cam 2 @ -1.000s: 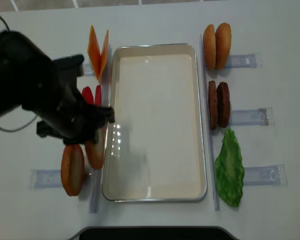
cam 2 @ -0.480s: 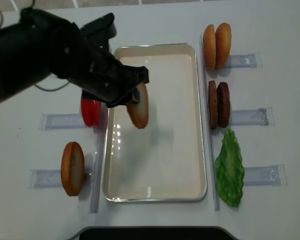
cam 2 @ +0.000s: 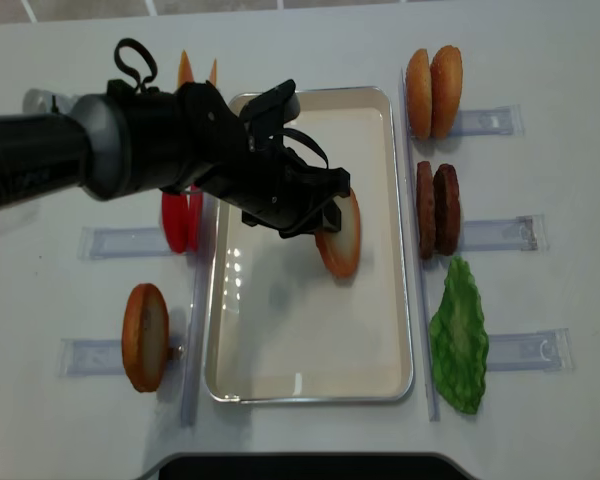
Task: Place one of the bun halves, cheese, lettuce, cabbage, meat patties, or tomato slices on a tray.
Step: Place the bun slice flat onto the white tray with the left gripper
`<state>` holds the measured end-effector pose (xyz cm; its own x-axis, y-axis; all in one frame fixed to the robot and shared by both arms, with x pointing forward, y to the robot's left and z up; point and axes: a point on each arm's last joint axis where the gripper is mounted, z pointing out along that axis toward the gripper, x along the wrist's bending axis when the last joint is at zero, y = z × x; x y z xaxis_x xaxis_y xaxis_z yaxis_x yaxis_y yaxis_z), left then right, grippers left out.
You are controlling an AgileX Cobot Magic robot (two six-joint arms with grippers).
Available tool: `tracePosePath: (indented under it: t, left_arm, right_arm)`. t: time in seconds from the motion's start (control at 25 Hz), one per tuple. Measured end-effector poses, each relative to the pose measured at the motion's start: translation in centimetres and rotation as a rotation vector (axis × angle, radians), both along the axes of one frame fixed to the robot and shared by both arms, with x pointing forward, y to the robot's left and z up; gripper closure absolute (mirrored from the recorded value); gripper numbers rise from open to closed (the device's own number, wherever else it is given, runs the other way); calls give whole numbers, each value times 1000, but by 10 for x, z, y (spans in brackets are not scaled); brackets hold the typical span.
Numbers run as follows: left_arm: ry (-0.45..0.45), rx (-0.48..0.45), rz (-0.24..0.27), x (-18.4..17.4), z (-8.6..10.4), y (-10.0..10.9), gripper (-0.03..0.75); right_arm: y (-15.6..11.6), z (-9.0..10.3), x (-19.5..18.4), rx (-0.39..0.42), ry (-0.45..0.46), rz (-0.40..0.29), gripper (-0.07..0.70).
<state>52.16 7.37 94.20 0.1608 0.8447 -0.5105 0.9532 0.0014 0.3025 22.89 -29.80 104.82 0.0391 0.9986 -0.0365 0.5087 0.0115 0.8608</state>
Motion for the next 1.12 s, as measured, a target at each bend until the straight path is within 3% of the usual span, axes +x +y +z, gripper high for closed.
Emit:
tracePosePath:
  t: [0.44, 0.64, 0.8, 0.92, 1.12]
  left_arm:
    - [-3, 5, -19, 1, -3, -1, 570]
    - [44, 34, -37, 0, -7, 3, 426]
    - [130, 93, -15, 4, -10, 24, 348]
    - [167, 198, -11, 2, 1, 47, 323]
    - [62, 324, 38, -6, 45, 71, 293]
  right_arm:
    - [0, 0, 0, 0, 0, 0, 272]
    - [0, 0, 0, 0, 0, 0, 272]
    - [0, 0, 0, 0, 0, 0, 272]
    - [0, 0, 0, 0, 0, 0, 272]
    - [0, 0, 0, 0, 0, 0, 272]
